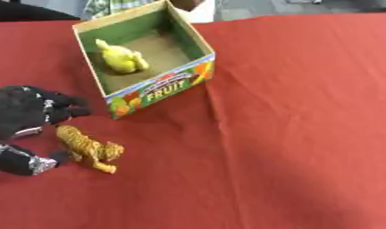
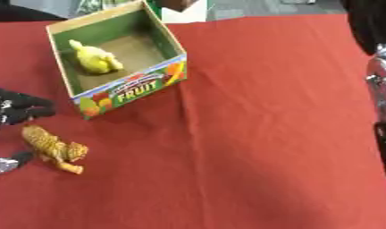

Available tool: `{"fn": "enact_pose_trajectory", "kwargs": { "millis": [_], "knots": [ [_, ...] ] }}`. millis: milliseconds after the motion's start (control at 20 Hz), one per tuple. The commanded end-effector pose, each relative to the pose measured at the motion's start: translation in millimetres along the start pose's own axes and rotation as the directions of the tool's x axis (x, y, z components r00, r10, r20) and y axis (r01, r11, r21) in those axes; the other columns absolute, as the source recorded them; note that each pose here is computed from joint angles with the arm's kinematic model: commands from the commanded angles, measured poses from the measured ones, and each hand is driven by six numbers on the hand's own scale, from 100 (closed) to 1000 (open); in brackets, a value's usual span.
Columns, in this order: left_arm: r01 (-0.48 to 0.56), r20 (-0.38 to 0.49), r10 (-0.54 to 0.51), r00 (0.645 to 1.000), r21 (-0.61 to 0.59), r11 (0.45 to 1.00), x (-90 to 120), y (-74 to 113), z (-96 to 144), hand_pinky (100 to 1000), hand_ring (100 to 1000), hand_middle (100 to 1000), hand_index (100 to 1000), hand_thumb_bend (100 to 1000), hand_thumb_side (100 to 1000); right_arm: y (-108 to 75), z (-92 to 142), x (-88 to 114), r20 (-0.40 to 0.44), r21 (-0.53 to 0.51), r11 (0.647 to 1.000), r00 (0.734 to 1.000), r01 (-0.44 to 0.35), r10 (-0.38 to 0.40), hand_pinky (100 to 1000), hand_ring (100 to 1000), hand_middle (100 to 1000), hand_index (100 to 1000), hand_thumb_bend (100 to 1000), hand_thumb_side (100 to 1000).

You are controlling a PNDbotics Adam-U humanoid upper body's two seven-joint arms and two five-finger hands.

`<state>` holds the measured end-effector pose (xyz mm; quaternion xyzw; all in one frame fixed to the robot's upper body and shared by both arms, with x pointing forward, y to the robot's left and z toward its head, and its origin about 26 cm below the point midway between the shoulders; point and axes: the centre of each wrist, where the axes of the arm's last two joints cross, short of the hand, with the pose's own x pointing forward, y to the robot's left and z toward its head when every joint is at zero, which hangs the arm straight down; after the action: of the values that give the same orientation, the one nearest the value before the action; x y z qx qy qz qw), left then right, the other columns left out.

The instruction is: Pick up objects on the table and place them in the box.

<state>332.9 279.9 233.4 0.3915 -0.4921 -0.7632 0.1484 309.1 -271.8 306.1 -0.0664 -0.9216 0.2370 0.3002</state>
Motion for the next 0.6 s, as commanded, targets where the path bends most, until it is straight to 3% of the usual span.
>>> {"fn": "enact_pose_trajectory", "kwargs": {
  "millis": [50, 600],
  "knots": [
    [-0.026, -0.019, 0.025, 1.000, -0.021, 0.999, -5.9, 9.0, 1.7, 655, 855, 910, 981, 271, 452, -4.3, -1.8, 8.3, 0.026, 0.000, 1.000, 0.999, -0.027, 0.027, 920, 804, 722, 853, 100, 1000],
    [-0.088, 0.017, 0.092, 0.996, -0.171, 0.981, -2.3, 10.9, -10.3, 641, 817, 823, 916, 291, 405, -3.8, -1.3, 7.6, 0.014, -0.002, 1.000, 1.000, -0.026, 0.026, 923, 805, 721, 853, 100, 1000]
  ]
}}
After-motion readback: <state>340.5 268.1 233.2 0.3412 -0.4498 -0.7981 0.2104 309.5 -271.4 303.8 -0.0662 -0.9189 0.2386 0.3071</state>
